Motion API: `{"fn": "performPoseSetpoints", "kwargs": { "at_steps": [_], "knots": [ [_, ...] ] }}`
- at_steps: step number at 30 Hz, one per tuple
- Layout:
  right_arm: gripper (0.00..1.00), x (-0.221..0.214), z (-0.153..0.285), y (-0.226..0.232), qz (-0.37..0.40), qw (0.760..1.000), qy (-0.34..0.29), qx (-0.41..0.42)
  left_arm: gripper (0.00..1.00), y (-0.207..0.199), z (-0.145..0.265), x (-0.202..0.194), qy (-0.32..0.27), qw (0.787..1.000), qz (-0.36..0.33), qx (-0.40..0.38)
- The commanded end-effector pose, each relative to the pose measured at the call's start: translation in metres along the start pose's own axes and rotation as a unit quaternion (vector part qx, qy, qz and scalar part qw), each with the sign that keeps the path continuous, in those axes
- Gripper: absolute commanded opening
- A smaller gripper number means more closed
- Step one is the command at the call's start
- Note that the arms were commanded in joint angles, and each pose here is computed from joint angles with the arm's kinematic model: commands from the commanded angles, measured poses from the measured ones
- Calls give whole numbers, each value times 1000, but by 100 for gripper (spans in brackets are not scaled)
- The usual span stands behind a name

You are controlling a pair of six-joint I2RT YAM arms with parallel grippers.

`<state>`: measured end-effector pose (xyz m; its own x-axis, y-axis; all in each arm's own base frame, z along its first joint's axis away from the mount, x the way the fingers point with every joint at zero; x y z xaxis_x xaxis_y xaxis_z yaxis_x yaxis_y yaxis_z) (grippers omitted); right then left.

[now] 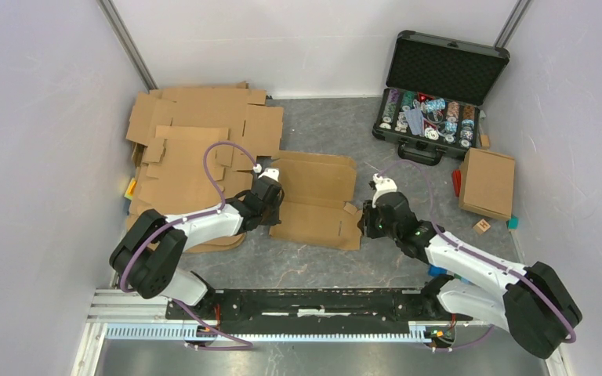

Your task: Fold the paper box

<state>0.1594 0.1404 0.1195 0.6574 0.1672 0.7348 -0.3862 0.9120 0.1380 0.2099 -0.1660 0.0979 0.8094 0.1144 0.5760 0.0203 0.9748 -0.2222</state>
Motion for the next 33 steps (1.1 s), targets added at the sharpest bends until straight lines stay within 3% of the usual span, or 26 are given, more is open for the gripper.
{"fn": "performPoseSetpoints", "kwargs": {
  "at_steps": [1,7,12,15,19,22,25,29,31,33],
  "knots": [
    [34,-3,-4,-12,-10,1000,-8,23,8,-5,5,11,-21,1000,5,-3],
    [46,-4,-12,-14,-33,996,-12,79,8,-5,5,11,-21,1000,5,-4],
    [46,-1,-16,-11,-37,995,-8,95,8,-5,5,11,-21,1000,5,-4],
    [48,11,-15,-17,-20,998,-19,56,8,-5,5,11,-21,1000,5,-5],
    [60,33,-16,-27,3,999,-38,12,8,-5,5,11,-20,1000,6,-4],
    [61,43,-20,-36,8,999,-48,-10,8,-5,5,11,-21,1000,4,-5],
    [52,49,-24,-47,-5,998,-58,-27,8,-5,5,11,-20,1000,5,-5],
    [17,57,-37,-58,-17,998,-48,-45,7,-6,5,11,-18,1000,4,-8],
    [5,62,-46,-60,-17,998,-37,-39,7,-6,5,10,-18,1000,4,-8],
    [0,66,-55,-59,-15,999,-29,-22,7,-6,5,10,-18,1000,3,-8]
  ]
}}
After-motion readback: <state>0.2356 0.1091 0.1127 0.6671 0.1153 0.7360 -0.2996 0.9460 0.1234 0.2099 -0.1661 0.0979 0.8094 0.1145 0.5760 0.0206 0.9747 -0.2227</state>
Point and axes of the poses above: each gripper's point midway between its finger pads, its own z axis back along the fingers, its own y axis along the line the jaws close on, x = y × z, the point moved 10 cm from there along z, back along the fingers, and after that the axes turned 9 degrees about z, right-handed, at the moved point
